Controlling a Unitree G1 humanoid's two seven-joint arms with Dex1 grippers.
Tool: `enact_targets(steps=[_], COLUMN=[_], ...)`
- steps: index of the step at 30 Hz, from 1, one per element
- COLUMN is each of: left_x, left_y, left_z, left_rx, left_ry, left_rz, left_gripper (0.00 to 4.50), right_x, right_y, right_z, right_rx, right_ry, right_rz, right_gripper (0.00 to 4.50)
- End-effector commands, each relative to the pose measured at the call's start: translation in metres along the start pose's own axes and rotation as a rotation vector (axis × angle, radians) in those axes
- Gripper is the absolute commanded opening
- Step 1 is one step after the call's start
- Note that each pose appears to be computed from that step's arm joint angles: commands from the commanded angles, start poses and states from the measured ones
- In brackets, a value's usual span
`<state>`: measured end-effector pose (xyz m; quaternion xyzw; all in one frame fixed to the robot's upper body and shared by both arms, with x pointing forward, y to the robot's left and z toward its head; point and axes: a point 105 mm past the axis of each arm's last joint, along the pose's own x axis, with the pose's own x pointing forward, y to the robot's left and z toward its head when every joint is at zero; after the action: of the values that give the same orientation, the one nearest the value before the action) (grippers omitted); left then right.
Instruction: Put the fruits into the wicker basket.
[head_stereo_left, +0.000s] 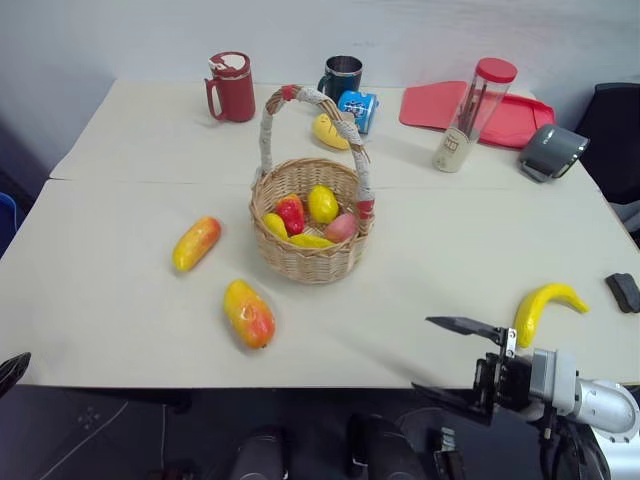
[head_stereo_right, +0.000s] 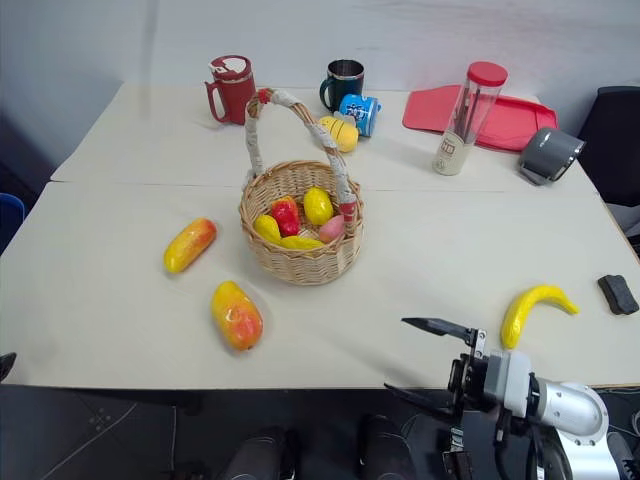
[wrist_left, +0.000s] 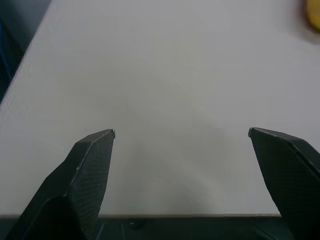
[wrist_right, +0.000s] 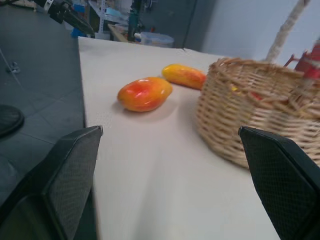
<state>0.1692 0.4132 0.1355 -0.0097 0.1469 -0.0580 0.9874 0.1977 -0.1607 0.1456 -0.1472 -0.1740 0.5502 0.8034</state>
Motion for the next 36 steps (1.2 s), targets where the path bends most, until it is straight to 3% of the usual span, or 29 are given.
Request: enact_targets(steps=[1,3,7,11,14,17,19,22,27,29,31,34,36], left_x=[0.033,0.049,0.107,0.154,0.182,0.205,0.211,0.211,0.198,0.19,0.179,0.155,0.147], left_y=[-0.041,-0.048,-0.088,-0.104,-0.113,-0.111,-0.113,-0.114,-0.103,-0.104,-0.124,-0.177,-0.202], left_z=[0.034,0.045,0.076,0.095,0.099,0.086,0.085,0.081,0.084,0.109,0.145,0.186,0.193], left_rx=[0.057,0.064,0.081,0.107,0.139,0.173,0.173,0.202,0.218,0.211,0.221,0.363,0.421], left_ry=[0.036,0.055,0.137,0.174,0.189,0.253,0.261,0.284,0.289,0.193,0.051,-0.069,-0.082], left_rz=[-0.21,-0.227,-0.383,-0.394,-0.387,-0.32,-0.328,-0.343,-0.36,-0.386,-0.482,-0.695,-0.787], left_gripper=[4.5,4.5,4.5,4.5,4.5,4.5,4.5,3.87,2.24,1.95,1.94,1.94,1.94], right_x=[0.005,0.008,0.021,0.024,0.025,0.034,0.039,0.047,0.058,0.058,0.055,0.046,0.041], right_y=[-0.009,-0.012,-0.016,-0.02,-0.025,-0.024,-0.024,-0.031,-0.043,-0.048,-0.052,-0.06,-0.063], right_z=[0.011,0.013,0.02,0.02,0.021,0.026,0.03,0.039,0.056,0.062,0.065,0.064,0.061], right_rx=[-0.056,-0.061,-0.042,-0.033,-0.036,-0.037,-0.037,-0.037,0.038,0.045,0.045,0.025,0.02], right_ry=[-0.039,-0.049,-0.087,-0.089,-0.096,-0.118,-0.128,-0.164,-0.239,-0.264,-0.273,-0.256,-0.242], right_rz=[0.002,0.002,0.031,0.001,-0.035,-0.059,-0.07,-0.13,-0.221,-0.266,-0.305,-0.358,-0.37], right_gripper=[4.49,4.49,4.49,4.49,4.49,4.49,4.49,4.5,4.5,4.5,4.5,4.5,4.5])
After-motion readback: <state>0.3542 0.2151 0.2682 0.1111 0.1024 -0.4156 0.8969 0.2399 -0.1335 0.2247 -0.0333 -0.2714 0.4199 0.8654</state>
